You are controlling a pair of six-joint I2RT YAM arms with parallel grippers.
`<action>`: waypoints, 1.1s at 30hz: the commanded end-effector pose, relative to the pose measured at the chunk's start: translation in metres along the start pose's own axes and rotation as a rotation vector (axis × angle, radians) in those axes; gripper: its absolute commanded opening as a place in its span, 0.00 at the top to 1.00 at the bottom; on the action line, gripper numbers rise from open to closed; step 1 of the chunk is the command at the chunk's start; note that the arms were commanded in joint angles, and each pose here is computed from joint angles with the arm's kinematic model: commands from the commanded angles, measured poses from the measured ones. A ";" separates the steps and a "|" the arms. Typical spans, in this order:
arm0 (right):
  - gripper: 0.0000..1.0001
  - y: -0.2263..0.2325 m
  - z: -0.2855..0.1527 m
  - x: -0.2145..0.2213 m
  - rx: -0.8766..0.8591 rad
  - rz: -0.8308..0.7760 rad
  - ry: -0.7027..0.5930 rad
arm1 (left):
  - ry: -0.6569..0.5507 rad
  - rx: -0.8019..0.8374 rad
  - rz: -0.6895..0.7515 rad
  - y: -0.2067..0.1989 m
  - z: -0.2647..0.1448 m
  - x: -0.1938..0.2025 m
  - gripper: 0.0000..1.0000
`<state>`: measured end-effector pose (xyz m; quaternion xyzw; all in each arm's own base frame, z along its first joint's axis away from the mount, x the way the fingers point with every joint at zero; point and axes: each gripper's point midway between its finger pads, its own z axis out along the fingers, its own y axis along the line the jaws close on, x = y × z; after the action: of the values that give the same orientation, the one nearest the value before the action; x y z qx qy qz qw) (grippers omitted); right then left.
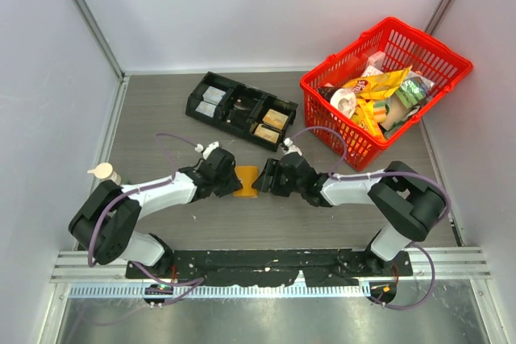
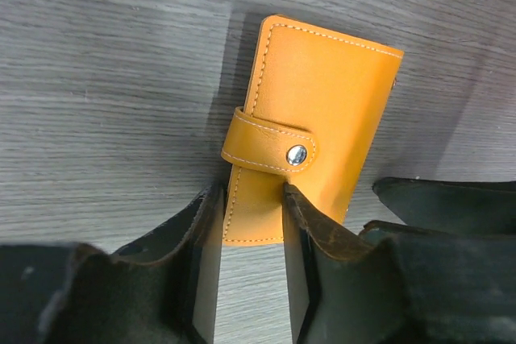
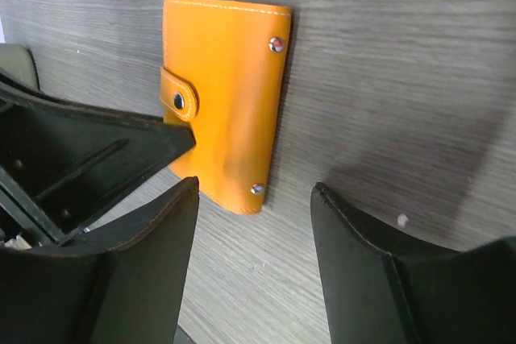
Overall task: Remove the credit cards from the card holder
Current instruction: Move the card holder to the center of the board, then open the card holder at the center of the board.
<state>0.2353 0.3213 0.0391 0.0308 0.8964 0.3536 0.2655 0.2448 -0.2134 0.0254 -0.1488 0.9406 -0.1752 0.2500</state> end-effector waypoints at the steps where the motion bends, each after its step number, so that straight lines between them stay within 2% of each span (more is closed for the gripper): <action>1: 0.37 0.018 0.012 -0.003 -0.068 0.020 -0.001 | 0.056 -0.005 -0.044 0.013 -0.001 0.020 0.68; 9: 0.38 -0.002 0.022 0.010 -0.004 0.015 0.041 | 0.088 0.026 -0.113 0.018 -0.009 0.035 0.76; 19: 0.47 -0.036 0.033 0.039 0.101 -0.084 0.174 | 0.110 0.001 -0.124 0.031 -0.006 0.046 0.78; 21: 0.53 -0.040 0.034 0.046 0.101 -0.089 0.205 | 0.112 -0.012 -0.115 0.034 -0.005 0.047 0.78; 24: 0.67 -0.044 0.034 0.051 0.100 -0.108 0.225 | 0.092 -0.036 -0.100 0.037 -0.006 0.042 0.78; 27: 0.91 -0.045 0.033 0.051 0.102 -0.124 0.229 | 0.066 -0.064 -0.075 0.040 -0.011 0.035 0.76; 28: 0.95 -0.044 0.031 0.050 0.100 -0.132 0.227 | 0.058 -0.072 -0.059 0.039 -0.014 0.032 0.74; 29: 0.99 -0.043 0.031 0.050 0.099 -0.135 0.225 | 0.045 -0.079 -0.042 0.038 -0.017 0.029 0.71; 33: 0.99 -0.038 0.027 0.044 0.103 -0.168 0.205 | -0.006 -0.102 0.036 0.026 -0.032 0.015 0.52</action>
<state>0.2509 0.3514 0.0240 -0.0292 0.8915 0.3718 0.2573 0.2177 -0.2061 0.0255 -0.1835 0.9349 -0.1936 0.2340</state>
